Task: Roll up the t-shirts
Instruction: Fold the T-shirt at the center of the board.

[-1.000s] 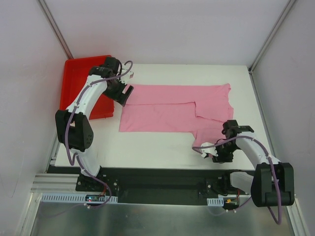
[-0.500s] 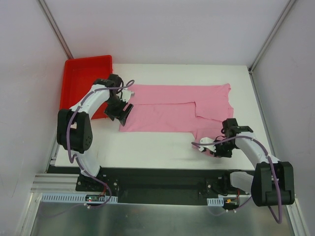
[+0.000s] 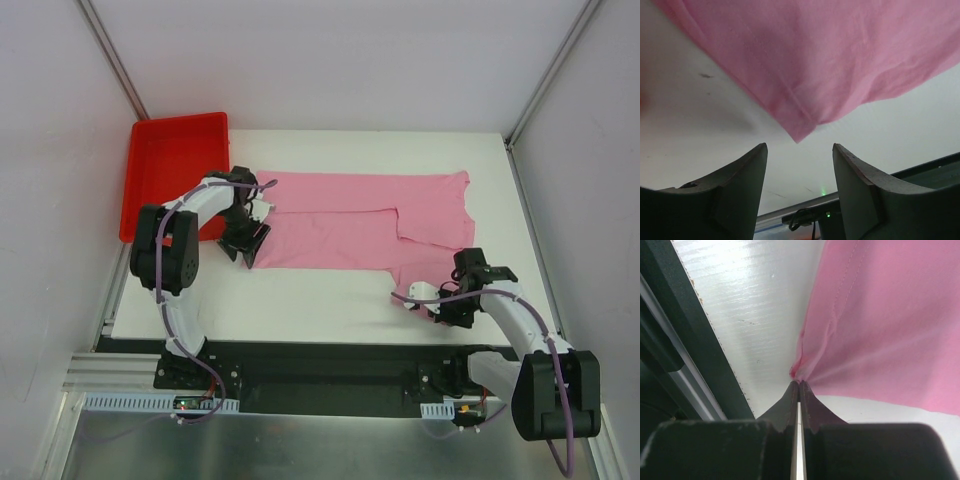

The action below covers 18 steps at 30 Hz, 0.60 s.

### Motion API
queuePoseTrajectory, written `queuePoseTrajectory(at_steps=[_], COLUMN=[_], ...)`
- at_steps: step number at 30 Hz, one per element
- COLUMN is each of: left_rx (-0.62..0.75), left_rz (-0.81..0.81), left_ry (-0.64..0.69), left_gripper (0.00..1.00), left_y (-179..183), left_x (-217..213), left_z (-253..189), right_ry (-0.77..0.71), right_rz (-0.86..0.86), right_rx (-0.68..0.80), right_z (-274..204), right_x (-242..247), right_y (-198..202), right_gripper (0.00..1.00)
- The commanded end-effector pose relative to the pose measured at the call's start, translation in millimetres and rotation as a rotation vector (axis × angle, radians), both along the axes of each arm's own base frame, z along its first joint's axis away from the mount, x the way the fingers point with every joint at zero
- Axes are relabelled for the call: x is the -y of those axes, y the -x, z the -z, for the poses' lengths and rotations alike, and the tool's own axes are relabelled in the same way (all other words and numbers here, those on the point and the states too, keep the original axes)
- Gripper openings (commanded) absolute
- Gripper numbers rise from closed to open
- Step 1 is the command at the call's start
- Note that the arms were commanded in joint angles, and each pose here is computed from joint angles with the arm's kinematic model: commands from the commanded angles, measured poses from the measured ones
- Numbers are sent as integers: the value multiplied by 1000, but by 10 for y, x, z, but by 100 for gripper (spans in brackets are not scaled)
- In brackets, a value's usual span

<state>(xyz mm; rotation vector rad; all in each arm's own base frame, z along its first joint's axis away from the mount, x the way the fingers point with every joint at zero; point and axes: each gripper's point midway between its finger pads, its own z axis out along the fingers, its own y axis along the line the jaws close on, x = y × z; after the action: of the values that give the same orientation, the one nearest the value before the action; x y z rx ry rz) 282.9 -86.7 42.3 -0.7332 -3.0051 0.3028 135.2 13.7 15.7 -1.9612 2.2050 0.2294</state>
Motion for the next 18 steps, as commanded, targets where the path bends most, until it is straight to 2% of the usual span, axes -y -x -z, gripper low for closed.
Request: queuePoseTrajectory(at_steps=[1,6,10,11,13,14,18], left_rx=[-30,-53,-85,-95,-96,-93,-68], left_rz=[-5,3,22,32,35,40,50], left_ry=[-78,-94,-78,-74,-67,-63,-32], left_gripper=[54,48,35,24,14,0,0], left_y=[38,46,140,172,181,177,134], left_x=[-29,-19,15,23,31,35,83], left_z=[178,317,378,393,381,369,228], right_ry=[19,14,15,15,8,6,0], right_rz=[44,62,85,98,114,137,222], right_rx=[-33,-37,-36,-36,-17,-14,62], right_z=[-3,-32,-54,-60,-89,-97,-239], right_x=[40,29,28,28,16,19,68], right_y=[91,63,18,10,-43,-51,-250], right_gripper=[1,1,1,1,1,1,1])
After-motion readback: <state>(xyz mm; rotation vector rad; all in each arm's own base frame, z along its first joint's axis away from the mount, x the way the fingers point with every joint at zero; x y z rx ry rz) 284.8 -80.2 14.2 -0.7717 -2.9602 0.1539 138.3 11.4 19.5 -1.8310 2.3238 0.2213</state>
